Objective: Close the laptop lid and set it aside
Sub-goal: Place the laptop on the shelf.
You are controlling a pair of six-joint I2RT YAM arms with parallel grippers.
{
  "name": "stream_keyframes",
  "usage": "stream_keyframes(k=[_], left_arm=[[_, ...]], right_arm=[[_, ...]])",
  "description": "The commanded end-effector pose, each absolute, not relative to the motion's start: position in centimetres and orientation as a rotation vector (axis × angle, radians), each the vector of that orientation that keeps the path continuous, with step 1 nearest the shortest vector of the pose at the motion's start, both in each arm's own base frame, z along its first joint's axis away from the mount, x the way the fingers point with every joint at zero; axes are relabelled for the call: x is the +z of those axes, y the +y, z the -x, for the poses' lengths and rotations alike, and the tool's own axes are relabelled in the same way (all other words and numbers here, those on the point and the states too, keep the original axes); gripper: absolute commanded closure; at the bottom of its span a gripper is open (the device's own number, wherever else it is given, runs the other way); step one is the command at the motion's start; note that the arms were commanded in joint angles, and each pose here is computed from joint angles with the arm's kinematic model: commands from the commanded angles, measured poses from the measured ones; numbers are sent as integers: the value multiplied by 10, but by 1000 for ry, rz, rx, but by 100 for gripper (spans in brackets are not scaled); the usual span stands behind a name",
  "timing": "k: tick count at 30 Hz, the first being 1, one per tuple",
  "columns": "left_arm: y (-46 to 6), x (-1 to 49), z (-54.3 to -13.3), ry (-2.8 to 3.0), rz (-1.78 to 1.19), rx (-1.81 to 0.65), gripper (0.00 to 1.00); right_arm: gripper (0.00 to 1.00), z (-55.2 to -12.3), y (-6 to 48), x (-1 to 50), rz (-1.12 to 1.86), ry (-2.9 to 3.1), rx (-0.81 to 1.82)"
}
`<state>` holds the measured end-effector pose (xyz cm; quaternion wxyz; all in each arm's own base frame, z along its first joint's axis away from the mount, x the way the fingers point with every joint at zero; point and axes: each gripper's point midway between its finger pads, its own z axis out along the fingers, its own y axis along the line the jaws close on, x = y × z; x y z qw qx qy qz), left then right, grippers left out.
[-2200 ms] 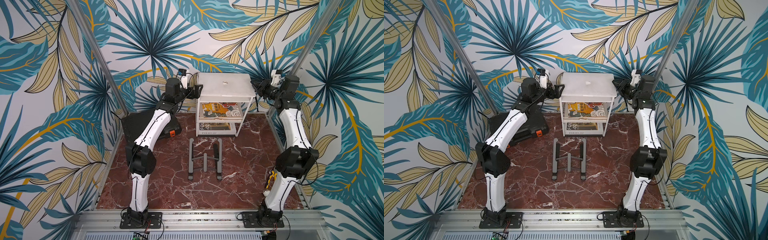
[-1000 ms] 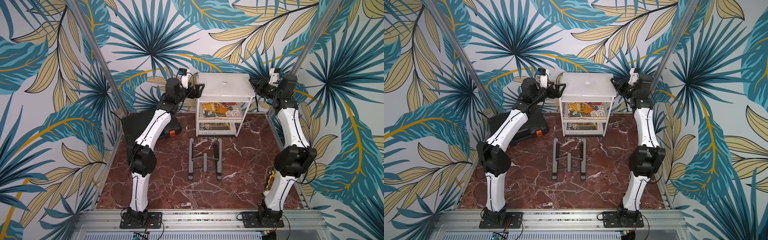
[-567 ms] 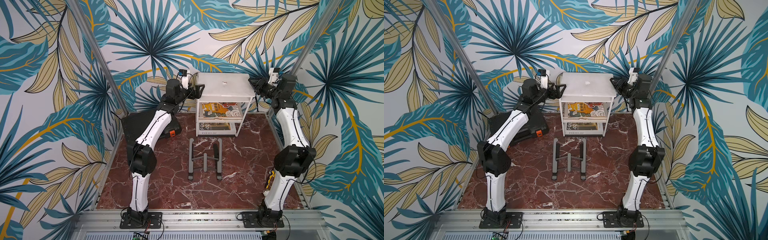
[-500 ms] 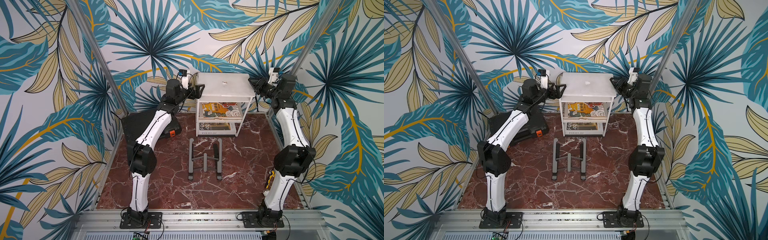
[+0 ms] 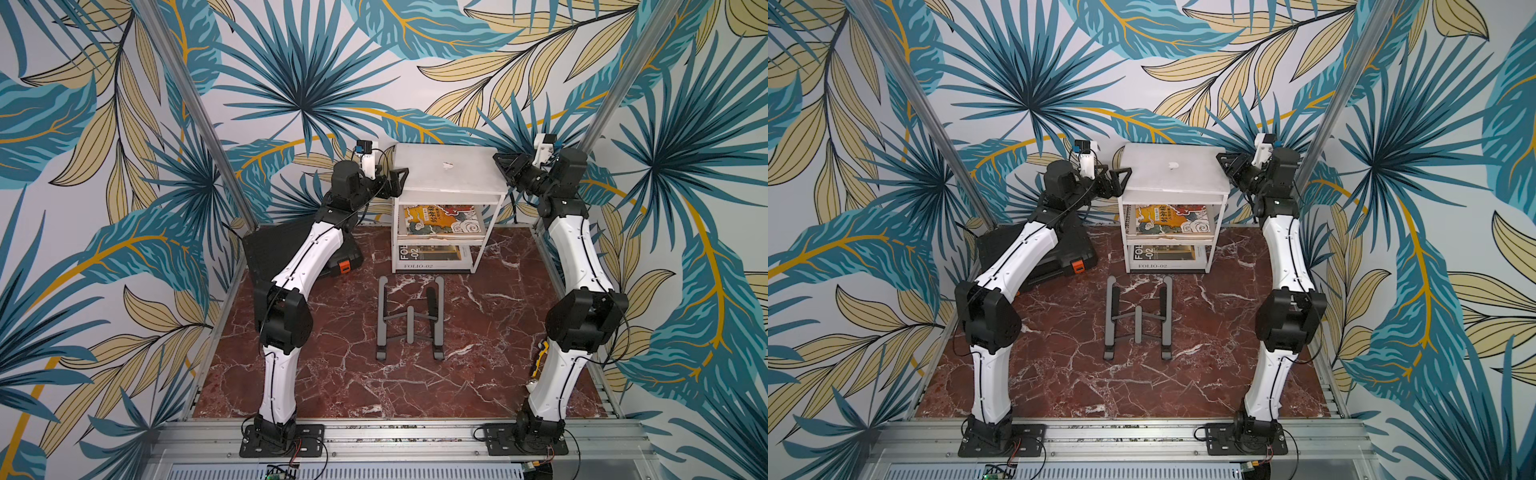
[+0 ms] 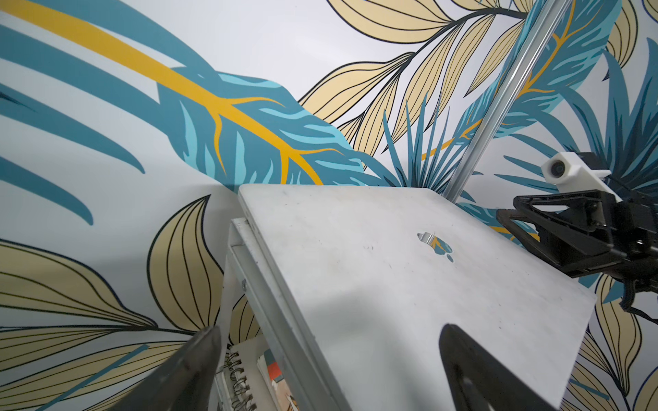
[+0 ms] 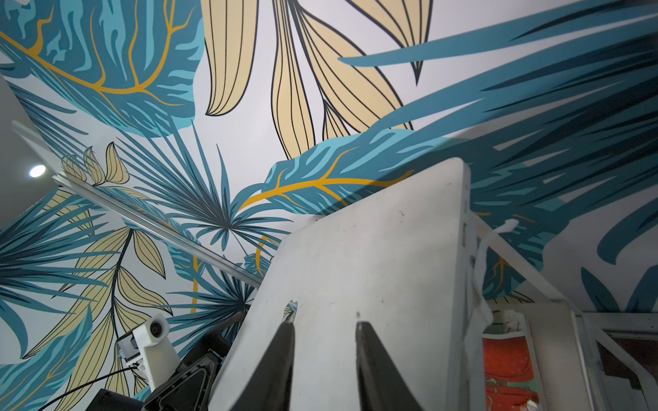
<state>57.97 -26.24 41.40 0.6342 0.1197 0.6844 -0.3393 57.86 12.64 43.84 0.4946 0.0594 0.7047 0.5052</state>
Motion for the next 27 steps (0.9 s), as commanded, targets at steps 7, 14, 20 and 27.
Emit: stream_keyframes(k=[7,14,20,27], left_arm=[[-248,430,-570,1541,-265,-737,0],[-233,450,-560,1511,-263,-710,0],[-187,489,-528,1456,-232,-616,0],[-149,507,-453,1411,-253,-456,0]], right_arm=[[66,-575,151,407,-154,1808,1272],[56,-567,127,424,-182,1798,1187],[46,-537,94,451,-199,1814,1027],[31,-475,68,466,-195,1830,813]])
